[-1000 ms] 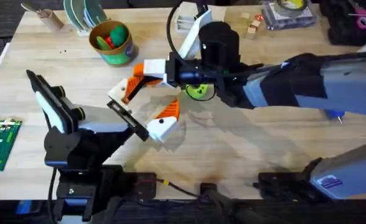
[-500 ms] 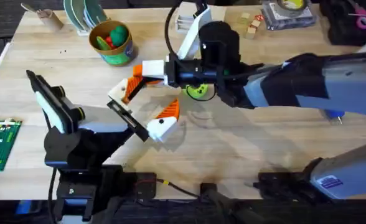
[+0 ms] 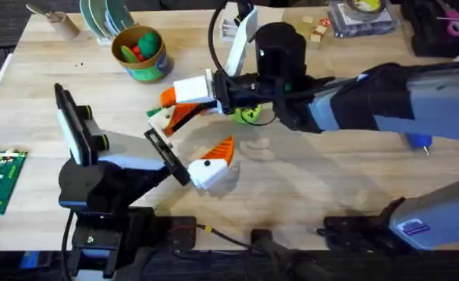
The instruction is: Pick up the gripper from the table and insert it into the empty holder that is missing its gripper. Then pick up a screw, insert it into the mounting hole, and use the screwdriver to tighten it. Finally, clean up the table by picking up the vegetable and placing it into the bucket.
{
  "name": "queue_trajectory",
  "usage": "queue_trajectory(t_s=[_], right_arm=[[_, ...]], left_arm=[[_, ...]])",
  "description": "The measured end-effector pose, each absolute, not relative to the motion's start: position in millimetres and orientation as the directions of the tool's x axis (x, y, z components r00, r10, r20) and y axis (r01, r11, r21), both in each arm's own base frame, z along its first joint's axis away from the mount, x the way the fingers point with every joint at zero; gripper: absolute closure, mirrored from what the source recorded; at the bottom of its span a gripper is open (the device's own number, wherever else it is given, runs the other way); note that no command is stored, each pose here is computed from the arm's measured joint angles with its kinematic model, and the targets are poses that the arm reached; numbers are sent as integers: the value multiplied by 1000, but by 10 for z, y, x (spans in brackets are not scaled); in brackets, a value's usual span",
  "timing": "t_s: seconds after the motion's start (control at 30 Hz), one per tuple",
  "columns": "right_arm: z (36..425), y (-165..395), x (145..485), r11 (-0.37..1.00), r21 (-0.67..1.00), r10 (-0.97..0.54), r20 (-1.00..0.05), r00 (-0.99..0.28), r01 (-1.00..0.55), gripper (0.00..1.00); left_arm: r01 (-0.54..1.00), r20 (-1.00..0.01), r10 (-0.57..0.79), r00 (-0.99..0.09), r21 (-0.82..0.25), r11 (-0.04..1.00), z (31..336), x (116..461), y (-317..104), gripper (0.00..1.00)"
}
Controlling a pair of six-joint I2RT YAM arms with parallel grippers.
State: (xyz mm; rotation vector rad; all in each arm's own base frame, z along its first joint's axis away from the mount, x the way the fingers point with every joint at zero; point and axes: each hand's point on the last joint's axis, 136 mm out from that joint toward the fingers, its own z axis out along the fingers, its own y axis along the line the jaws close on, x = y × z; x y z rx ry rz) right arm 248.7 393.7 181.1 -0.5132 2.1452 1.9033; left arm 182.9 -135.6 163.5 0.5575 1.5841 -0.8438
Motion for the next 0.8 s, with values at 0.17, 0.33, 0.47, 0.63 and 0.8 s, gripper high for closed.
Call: queue_trajectory(t_s=[0.17,0.33,0.47,0.63,0.8], right_arm=[[1805,3891,2523,96,900,-112,-414,-903,-424,183],[1650,3747,2665,168,907,-94,-376,-922,-386,79],[1600,3633,2807,199,896,-66,-392,-917,-397,51],[1628,3456,3074,229,857,-5,-474,-881,-462,42],[1659,3298,3280,261,813,20,-544,-839,-521,37]], left_arm=[[775,-974,-101,-201,-221,592,1634,1777,-1402,8],[780,-974,-100,-204,-224,585,1632,1765,-1411,8],[780,-974,-100,-205,-224,584,1630,1763,-1412,8],[792,-973,-98,-208,-226,567,1631,1735,-1433,8],[829,-976,-80,-201,-213,517,1637,1645,-1492,8]])
